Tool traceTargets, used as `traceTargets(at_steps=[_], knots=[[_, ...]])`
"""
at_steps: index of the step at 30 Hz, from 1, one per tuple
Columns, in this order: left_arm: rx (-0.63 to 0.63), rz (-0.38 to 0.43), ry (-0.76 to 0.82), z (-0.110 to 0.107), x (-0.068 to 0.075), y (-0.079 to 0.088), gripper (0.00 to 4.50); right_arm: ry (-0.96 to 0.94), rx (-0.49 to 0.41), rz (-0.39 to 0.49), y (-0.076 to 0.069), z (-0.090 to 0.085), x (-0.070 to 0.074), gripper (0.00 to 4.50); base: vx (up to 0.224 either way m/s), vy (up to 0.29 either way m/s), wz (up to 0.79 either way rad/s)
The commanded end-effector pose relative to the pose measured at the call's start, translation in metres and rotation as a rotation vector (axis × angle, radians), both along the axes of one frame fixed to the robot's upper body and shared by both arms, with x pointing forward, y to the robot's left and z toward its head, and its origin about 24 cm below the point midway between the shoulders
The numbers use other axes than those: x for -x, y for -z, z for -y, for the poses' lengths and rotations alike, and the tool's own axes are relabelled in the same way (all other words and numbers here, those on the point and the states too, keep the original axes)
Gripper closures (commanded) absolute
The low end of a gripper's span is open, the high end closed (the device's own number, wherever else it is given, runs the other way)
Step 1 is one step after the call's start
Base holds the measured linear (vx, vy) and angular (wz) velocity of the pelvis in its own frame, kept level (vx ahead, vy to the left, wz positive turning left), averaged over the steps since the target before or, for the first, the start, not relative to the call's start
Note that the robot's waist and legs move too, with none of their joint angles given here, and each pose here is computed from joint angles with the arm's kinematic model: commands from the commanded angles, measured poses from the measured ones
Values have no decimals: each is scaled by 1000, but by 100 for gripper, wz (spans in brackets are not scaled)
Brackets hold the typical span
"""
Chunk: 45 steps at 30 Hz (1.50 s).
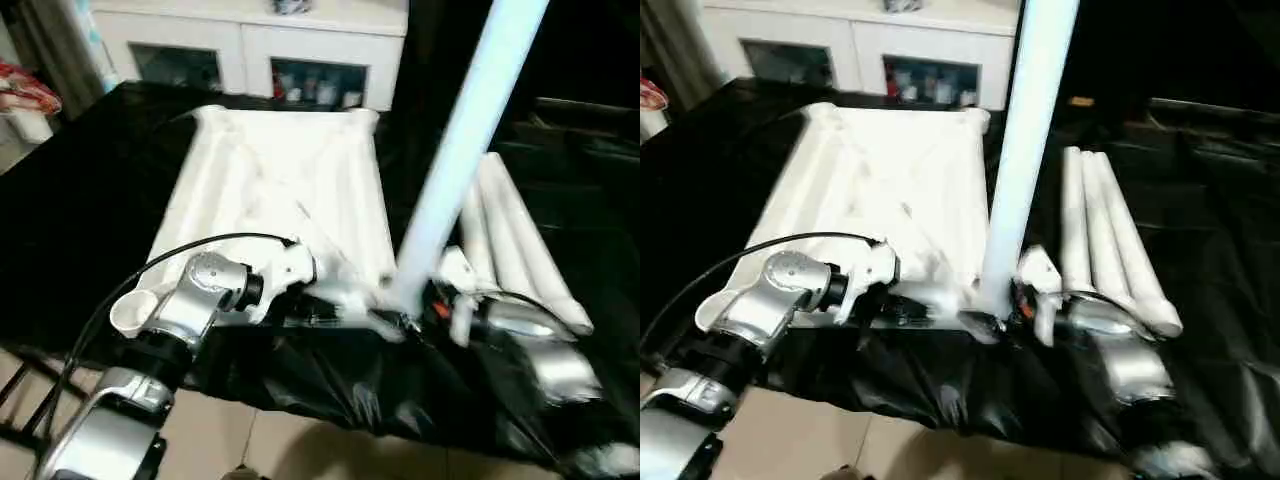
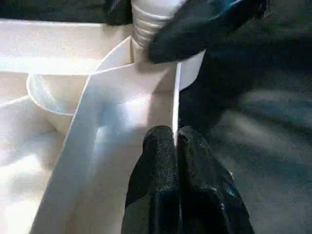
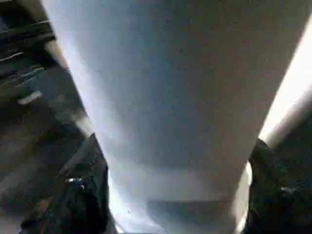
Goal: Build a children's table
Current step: Rotate leg to tighten
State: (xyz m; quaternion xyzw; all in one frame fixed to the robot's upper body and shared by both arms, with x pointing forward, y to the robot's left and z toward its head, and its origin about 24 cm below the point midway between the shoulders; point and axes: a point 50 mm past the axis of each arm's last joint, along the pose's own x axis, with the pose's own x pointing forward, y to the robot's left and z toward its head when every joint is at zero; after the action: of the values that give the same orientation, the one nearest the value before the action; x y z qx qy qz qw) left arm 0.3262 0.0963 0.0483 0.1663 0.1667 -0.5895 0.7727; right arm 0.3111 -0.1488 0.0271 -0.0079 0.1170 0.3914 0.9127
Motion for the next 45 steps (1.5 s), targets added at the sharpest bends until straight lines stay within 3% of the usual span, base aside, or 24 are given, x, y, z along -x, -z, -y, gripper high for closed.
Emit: traceTargets(at_steps=[1, 10, 13, 17, 21, 27, 36, 45], knots=[[96, 86, -90, 19, -12, -19, 450, 64, 55, -130, 30, -16, 6, 172, 0, 0, 0], [168, 104, -109, 53, -4, -22, 450, 297, 3, -160, 33, -33, -10, 172, 0, 0, 0], [177, 100, -80, 59, 0, -20, 450, 285, -25, -164, 33, -37, -10, 102, 0, 0, 0], [168, 95, -63, 59, 4, -17, 450, 279, 8, -127, 30, -35, -12, 69, 0, 0, 0], [159, 88, -35, 55, 6, -16, 450, 211, -4, -82, 23, -30, -11, 69, 0, 0, 0], [131, 68, 51, 40, 9, -15, 450, -88, -28, -30, 11, -23, 7, 69, 0, 0, 0], [96, 35, 146, 24, 12, -13, 450, -332, -2, -24, 4, -11, 28, 69, 0, 0, 0], [49, -1, 241, 11, 15, -12, 450, -486, 38, -80, 4, -5, 45, 143, 0, 0, 0]])
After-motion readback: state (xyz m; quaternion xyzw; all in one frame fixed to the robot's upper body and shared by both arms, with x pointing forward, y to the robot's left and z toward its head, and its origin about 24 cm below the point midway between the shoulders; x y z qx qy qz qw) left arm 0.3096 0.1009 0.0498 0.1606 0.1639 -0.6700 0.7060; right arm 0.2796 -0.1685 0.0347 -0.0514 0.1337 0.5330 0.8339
